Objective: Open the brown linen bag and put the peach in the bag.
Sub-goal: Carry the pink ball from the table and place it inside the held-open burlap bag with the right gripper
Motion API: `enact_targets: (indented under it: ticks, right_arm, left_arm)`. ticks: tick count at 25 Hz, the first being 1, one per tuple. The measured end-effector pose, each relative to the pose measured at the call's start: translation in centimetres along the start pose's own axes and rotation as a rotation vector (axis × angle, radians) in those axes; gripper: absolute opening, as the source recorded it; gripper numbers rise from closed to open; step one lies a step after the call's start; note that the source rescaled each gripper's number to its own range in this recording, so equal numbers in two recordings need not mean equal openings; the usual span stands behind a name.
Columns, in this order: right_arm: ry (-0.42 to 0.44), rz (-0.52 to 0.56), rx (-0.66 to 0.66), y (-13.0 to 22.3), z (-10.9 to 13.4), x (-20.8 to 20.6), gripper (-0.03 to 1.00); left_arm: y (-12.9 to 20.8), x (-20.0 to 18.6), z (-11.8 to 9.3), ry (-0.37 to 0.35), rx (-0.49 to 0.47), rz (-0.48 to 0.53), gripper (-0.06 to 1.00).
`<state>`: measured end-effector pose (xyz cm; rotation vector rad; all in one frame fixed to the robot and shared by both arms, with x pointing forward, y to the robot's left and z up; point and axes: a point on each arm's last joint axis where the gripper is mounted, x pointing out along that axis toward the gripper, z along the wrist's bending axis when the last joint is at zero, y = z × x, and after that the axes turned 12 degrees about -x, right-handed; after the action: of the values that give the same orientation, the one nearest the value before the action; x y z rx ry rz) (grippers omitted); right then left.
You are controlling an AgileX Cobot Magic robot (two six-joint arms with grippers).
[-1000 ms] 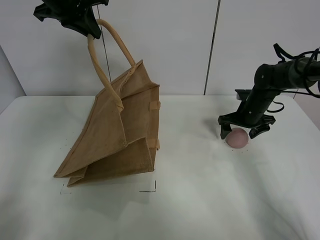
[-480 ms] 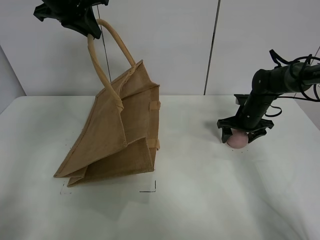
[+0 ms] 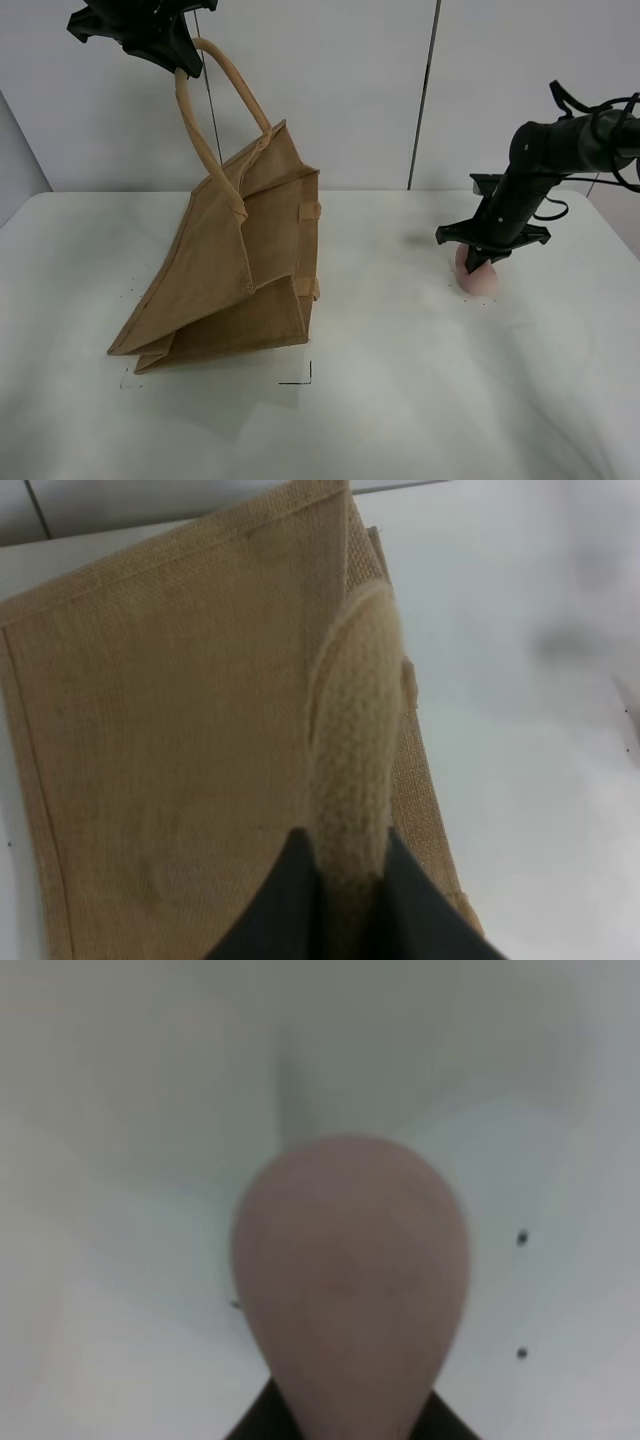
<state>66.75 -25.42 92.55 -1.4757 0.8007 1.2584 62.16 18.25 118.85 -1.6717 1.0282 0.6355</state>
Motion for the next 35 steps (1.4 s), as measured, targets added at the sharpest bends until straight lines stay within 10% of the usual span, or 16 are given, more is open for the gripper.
enact_targets:
  ticks: [12,23,35]
  right_arm:
    - [-0.309,-0.345,-0.192,-3.6,7.3,-11.7,0.0]
    - [-0.317,-0.528,-0.479,-5.0,20.5,-7.4,0.0]
    - [-0.338,-0.625,-0.549,-5.1,24.9,-1.9,0.0]
  left_arm:
    - [0.0,0.0,0.0,0.004,-0.001,0.001,0.0]
    - [0.1,-0.2,-0.2,0.017,0.003,0.0,0.0]
    - [0.4,-2.8,-0.6,0.035,0.026,-0.05,0.0]
